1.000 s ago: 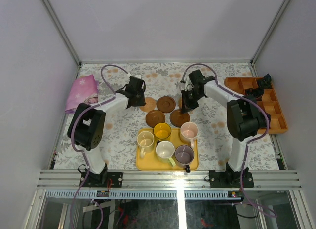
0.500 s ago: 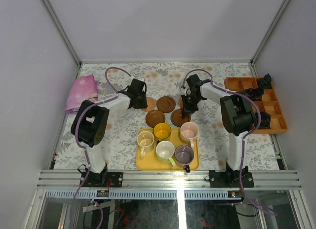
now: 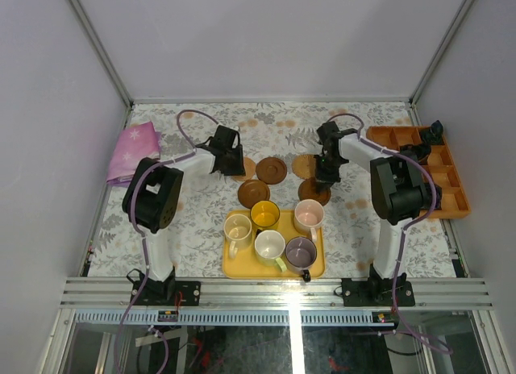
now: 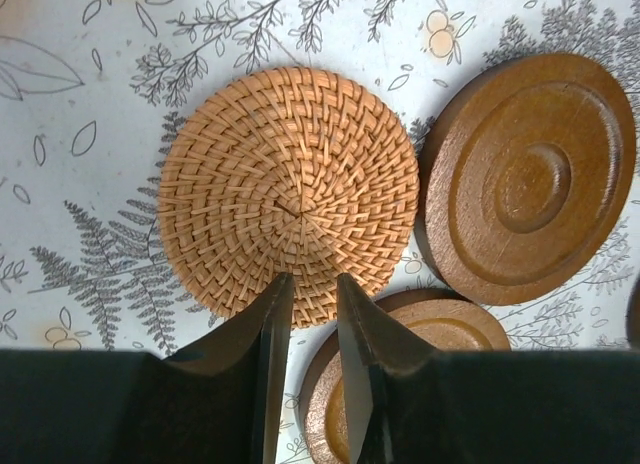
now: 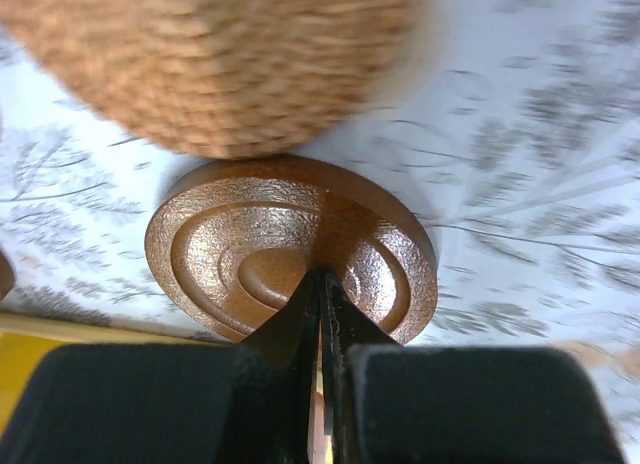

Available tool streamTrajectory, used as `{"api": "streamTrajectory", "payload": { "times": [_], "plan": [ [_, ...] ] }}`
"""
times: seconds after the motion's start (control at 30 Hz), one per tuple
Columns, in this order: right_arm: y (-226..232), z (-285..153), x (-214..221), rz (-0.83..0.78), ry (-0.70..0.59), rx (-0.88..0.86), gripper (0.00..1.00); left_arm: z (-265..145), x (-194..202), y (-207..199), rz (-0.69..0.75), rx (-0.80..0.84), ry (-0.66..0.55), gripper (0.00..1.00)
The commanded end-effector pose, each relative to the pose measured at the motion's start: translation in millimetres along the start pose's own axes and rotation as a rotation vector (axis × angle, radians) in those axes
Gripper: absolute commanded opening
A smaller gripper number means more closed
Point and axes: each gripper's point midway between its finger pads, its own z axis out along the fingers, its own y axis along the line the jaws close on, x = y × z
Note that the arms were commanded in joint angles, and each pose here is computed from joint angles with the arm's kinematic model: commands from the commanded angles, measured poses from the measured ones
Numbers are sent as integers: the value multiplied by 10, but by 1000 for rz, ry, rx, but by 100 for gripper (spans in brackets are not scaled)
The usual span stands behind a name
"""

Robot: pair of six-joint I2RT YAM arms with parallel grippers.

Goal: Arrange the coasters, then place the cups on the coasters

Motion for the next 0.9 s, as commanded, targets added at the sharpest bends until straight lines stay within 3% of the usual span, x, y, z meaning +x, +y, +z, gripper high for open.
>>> {"api": "streamTrajectory", "payload": {
  "times": [0.0,0.17,0.37,0.87],
  "plan": [
    [-738,-37,44,101,6,253,0,92,-33,114,-66,11,20,24],
    [-1074,-107,-133,165,-25,317,0,85,-159,334,-160,-14,-4,24],
    [-1296,-111,-657,230,-113,300,0,80,-415,679,-232,-103,-56,25],
    [-1176,-17,-2038,177,-344,173,0,189,-1014,1022,-346,-136,-123,26]
  ]
}}
